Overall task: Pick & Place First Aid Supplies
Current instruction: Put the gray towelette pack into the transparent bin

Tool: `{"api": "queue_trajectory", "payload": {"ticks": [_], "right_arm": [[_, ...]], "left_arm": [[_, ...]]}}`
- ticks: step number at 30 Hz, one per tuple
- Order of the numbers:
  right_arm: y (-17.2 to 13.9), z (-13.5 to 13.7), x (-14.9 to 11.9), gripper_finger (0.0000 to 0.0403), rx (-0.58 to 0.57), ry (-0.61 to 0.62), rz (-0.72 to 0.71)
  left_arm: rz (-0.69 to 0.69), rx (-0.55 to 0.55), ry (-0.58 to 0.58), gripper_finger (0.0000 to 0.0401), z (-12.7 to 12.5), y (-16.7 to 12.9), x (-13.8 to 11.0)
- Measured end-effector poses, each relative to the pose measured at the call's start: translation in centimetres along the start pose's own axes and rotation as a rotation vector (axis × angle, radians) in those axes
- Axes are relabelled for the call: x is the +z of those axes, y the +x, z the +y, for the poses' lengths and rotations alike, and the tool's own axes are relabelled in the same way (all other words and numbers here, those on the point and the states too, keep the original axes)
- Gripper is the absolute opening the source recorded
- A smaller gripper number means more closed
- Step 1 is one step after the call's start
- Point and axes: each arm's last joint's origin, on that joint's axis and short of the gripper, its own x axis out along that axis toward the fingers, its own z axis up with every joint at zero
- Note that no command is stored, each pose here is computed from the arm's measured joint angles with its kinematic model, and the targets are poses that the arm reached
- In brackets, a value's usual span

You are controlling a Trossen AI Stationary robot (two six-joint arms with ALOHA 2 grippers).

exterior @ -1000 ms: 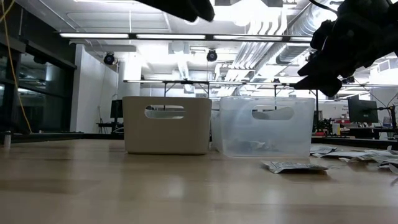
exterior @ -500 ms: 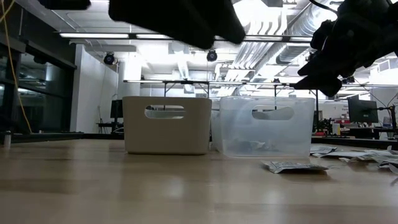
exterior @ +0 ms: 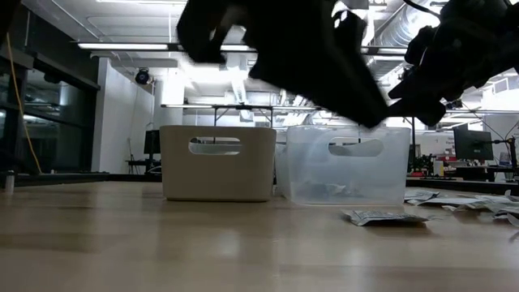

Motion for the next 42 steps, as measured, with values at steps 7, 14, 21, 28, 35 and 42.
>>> {"api": "queue_trajectory", "payload": {"ticks": [7, 14, 21, 28, 35, 42], "right_arm": [[0.0, 0.0, 0.0, 0.0222, 0.0, 0.0, 0.0], [0.0, 0.0, 0.0, 0.0222, 0.0, 0.0, -0.001], [0.0, 0.0, 0.0, 0.0222, 0.0, 0.0, -0.001], [0.0, 0.0, 0.0, 0.0222, 0.0, 0.0, -0.002], [0.0, 0.0, 0.0, 0.0222, 0.0, 0.0, -0.002], [0.0, 0.0, 0.0, 0.0222, 0.0, 0.0, -0.002]], "left_arm": [[0.059, 0.028, 0.002, 0.0159, -0.1, 2.2, -1.2], [0.079, 0.084, 0.003, 0.0159, -0.2, 3.2, -1.7], [0.097, 0.081, -0.004, 0.0159, 0.2, 3.9, -2.3], [0.084, 0.012, -0.012, 0.0159, -0.3, 4.7, -2.7], [0.056, -0.002, -0.02, 0.0158, -0.6, 5.8, -2.9], [0.097, -0.042, -0.07, 0.0155, -1.1, 6.6, -3.7]]}}
